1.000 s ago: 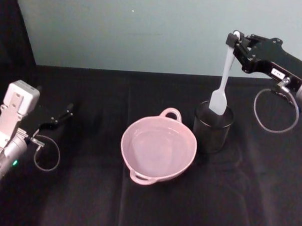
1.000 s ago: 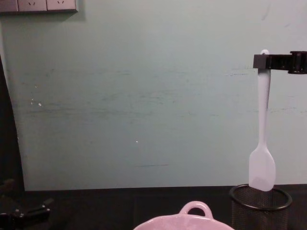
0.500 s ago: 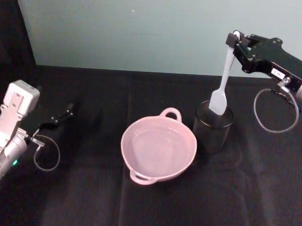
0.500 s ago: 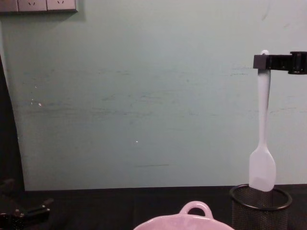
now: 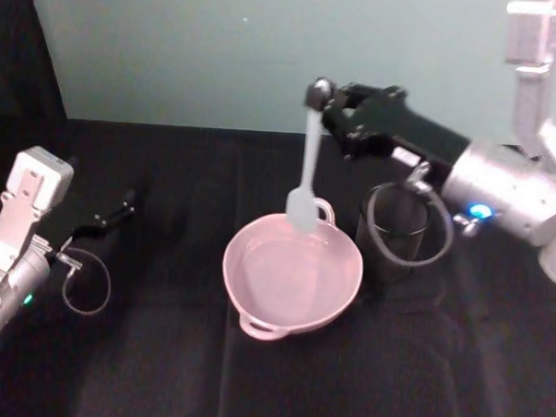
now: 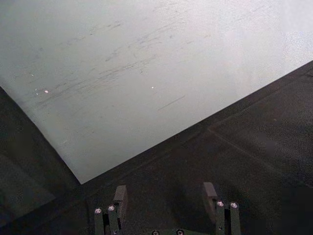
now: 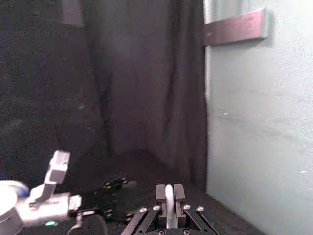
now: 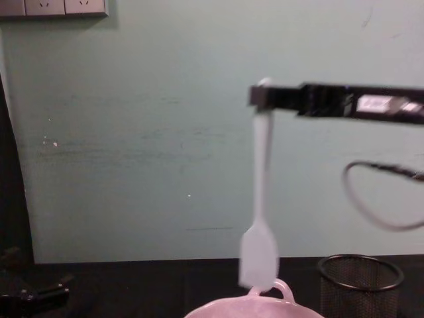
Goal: Use the one hand to pick up the spoon and stir the clear water in the bowl.
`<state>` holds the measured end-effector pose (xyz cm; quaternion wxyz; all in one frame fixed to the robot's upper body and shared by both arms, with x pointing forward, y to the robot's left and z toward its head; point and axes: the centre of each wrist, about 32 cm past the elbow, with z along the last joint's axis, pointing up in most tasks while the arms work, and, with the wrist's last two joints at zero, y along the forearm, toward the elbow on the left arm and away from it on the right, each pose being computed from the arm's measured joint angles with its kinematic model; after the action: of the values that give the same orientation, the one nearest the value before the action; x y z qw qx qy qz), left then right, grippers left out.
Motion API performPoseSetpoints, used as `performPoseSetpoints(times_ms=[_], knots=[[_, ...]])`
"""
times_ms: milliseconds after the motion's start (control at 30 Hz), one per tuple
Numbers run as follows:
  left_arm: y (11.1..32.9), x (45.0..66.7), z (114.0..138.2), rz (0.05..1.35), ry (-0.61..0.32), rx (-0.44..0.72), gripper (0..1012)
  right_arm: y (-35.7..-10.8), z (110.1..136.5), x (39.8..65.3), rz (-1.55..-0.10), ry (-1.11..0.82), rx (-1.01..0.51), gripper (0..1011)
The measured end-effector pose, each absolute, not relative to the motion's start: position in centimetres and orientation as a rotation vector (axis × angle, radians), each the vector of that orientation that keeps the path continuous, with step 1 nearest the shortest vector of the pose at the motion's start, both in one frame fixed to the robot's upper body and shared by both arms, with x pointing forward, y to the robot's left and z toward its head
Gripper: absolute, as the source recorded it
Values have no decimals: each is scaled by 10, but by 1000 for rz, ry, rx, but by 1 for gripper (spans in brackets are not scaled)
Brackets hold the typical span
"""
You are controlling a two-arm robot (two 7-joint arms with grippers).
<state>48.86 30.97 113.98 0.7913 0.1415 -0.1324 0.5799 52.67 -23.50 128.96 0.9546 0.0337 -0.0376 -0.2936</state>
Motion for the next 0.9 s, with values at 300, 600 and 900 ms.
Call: performPoseSetpoints(times_ms=[300,600,900], knots=[[310,489,1140,1248,-285,304,1011,-213,1243,528,-529,-12,59,105],[310,489,1140,1248,-285,304,1011,-200,1218,534,-522,37,78,105],[310,489,1140,1248,-285,304,1011,-205,1207,553,-590,55,88,105]])
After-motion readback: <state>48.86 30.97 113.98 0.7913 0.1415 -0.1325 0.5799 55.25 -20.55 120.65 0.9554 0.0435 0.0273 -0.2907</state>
